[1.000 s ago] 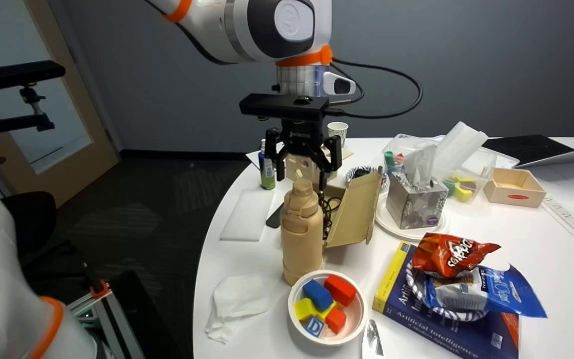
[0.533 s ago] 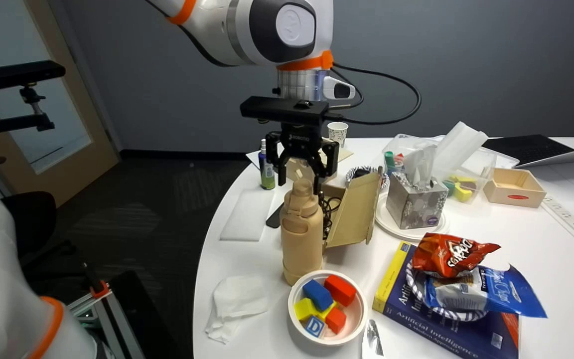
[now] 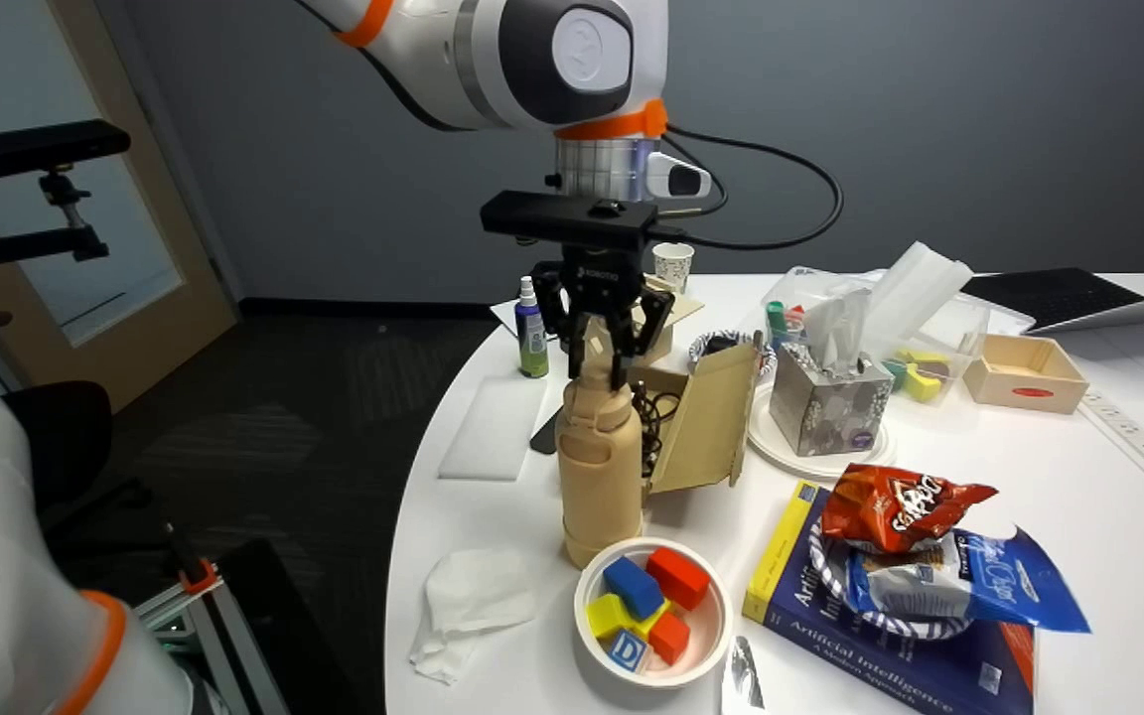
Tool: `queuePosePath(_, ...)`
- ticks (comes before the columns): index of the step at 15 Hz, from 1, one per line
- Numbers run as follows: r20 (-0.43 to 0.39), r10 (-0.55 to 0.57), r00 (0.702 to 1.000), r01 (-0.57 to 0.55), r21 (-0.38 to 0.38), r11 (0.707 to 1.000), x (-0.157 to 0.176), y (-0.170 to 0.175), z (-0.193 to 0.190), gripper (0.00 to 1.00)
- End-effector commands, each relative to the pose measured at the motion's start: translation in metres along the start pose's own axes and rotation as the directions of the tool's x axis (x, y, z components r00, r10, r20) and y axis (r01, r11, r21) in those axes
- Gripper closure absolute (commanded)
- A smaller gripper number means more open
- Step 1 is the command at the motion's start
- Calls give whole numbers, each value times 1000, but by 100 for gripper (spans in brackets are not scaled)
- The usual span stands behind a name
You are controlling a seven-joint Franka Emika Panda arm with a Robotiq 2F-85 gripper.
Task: Turn the lid on the beige bottle.
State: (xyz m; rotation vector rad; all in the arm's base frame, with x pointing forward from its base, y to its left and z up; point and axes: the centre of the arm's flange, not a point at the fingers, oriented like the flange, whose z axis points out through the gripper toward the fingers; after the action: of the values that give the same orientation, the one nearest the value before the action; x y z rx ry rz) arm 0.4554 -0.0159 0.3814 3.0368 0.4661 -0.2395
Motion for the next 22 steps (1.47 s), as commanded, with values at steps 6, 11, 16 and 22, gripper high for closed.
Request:
queuePosePath(6,-20,-39,999,39,-25,999,6,7,-6,79)
queuePosePath(11,-12,-135,991,133,-93,987,7,7,-6,79)
queuePosePath(16,25,-259,966,259,-158,953,10,3,-3,79)
queuePosePath(22,61,-387,920,392,-156,907,12,8,-5,79)
